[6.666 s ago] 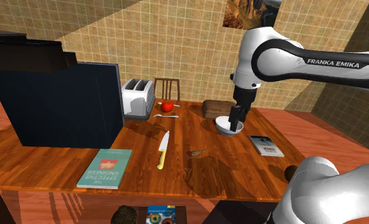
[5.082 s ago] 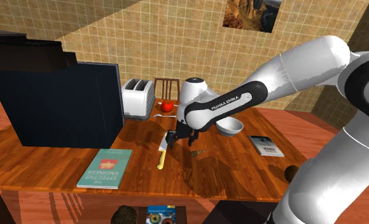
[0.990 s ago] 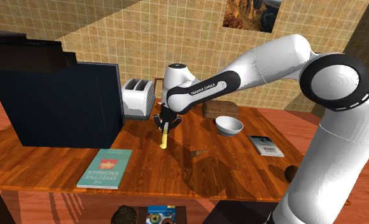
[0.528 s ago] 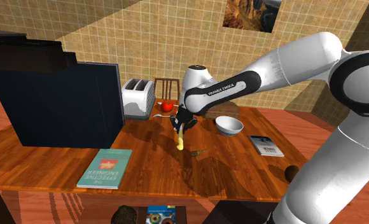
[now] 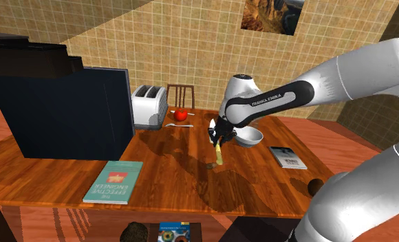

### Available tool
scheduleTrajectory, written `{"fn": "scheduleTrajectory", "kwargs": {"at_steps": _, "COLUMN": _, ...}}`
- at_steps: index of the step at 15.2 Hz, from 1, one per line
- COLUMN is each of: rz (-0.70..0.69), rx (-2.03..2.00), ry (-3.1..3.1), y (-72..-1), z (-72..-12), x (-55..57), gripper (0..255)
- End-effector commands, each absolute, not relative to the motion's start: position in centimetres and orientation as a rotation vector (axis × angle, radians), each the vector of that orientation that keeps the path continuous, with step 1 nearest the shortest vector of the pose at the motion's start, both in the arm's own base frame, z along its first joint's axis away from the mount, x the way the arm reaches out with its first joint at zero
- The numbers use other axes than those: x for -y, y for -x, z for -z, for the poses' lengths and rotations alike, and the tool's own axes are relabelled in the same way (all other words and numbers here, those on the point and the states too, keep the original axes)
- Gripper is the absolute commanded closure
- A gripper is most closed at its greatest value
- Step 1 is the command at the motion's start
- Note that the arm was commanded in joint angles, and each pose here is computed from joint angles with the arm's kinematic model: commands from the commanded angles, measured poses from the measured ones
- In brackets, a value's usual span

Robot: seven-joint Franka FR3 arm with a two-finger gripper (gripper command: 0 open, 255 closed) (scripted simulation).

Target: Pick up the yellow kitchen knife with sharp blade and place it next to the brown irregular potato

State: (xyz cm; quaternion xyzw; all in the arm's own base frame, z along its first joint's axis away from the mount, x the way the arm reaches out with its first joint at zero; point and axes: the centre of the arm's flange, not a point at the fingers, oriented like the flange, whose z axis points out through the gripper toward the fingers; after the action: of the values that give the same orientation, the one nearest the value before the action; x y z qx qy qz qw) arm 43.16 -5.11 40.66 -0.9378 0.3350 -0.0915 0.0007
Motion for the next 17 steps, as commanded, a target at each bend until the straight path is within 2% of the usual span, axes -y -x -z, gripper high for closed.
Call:
{"fn": "scheduleTrajectory", "kwargs": {"at_steps": 1, "rz": 0.287, "rx": -1.049, "ry": 2.944, "y": -41.0, "z": -41.0, "x": 6.7, "gripper": 255}}
{"fn": "scheduleTrajectory", "kwargs": {"at_steps": 17, "rz": 0.287, "rx": -1.049, "ry": 2.944, "y": -25.2, "z": -41.0, "x": 20.7, "gripper": 255}}
